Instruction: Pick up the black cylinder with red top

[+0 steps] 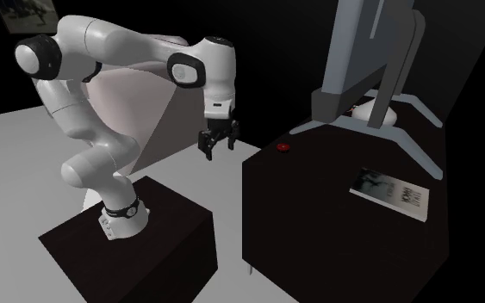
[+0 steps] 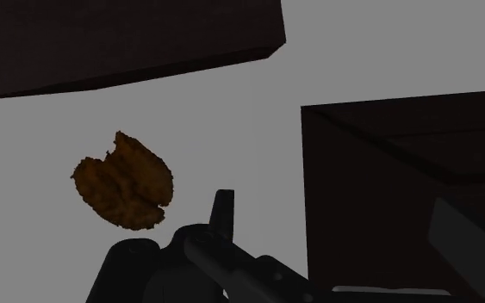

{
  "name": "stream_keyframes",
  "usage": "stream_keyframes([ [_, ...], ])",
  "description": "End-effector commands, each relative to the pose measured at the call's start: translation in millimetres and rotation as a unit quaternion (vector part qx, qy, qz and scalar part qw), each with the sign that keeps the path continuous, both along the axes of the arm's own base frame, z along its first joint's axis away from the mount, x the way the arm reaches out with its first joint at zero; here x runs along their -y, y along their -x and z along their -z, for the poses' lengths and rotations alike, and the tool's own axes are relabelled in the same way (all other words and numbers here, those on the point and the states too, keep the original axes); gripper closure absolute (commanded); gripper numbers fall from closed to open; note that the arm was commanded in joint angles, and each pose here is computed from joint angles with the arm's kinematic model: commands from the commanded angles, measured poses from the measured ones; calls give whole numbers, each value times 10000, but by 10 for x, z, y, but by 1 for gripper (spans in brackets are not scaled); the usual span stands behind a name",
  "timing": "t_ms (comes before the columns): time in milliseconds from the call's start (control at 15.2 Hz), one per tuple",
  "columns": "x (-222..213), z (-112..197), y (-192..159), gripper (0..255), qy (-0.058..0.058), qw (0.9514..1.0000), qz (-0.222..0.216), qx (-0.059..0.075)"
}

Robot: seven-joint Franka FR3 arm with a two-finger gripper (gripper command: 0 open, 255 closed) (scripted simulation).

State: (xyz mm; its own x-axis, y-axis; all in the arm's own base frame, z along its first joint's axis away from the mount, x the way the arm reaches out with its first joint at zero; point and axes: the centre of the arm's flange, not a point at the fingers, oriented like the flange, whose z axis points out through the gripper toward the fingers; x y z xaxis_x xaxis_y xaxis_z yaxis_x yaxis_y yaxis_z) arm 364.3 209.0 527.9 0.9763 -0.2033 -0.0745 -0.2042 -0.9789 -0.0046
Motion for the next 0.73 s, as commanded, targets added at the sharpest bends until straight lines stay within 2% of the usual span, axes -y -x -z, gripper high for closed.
stream_keyframes([
  [0, -242, 12, -64, 0, 5, 10000, 35, 61],
  [660, -1453, 79, -535, 0, 67, 9992, 180, 350],
])
